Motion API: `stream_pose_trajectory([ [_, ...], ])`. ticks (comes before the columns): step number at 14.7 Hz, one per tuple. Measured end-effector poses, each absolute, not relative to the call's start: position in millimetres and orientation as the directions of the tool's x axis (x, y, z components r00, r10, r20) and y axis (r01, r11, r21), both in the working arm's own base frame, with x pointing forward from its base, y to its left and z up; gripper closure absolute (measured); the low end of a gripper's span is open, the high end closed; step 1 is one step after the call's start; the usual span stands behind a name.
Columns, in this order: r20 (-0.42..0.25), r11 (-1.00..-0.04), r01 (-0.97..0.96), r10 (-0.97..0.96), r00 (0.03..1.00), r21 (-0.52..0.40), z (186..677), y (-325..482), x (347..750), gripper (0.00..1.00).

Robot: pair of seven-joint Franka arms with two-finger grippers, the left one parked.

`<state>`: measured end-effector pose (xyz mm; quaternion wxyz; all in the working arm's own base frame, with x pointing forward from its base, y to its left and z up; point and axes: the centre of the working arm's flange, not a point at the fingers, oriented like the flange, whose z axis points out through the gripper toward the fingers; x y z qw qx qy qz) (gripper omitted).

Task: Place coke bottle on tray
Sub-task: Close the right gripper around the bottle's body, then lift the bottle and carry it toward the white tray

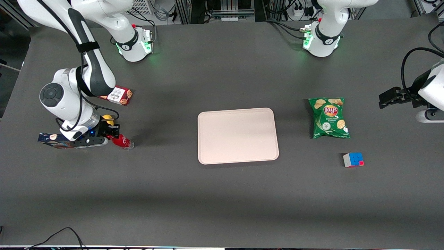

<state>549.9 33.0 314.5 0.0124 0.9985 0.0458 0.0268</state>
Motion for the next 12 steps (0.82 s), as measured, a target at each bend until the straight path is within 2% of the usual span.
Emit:
stream_pose_trajectory([
  [5,0.062,-0.995,0.097,0.098,0.993,0.020,343,36,547,0.66],
  [8,0.038,-0.994,0.113,0.113,0.993,0.006,409,44,542,0.66],
  [12,0.027,-0.990,0.144,0.144,0.989,-0.003,527,59,533,0.66],
])
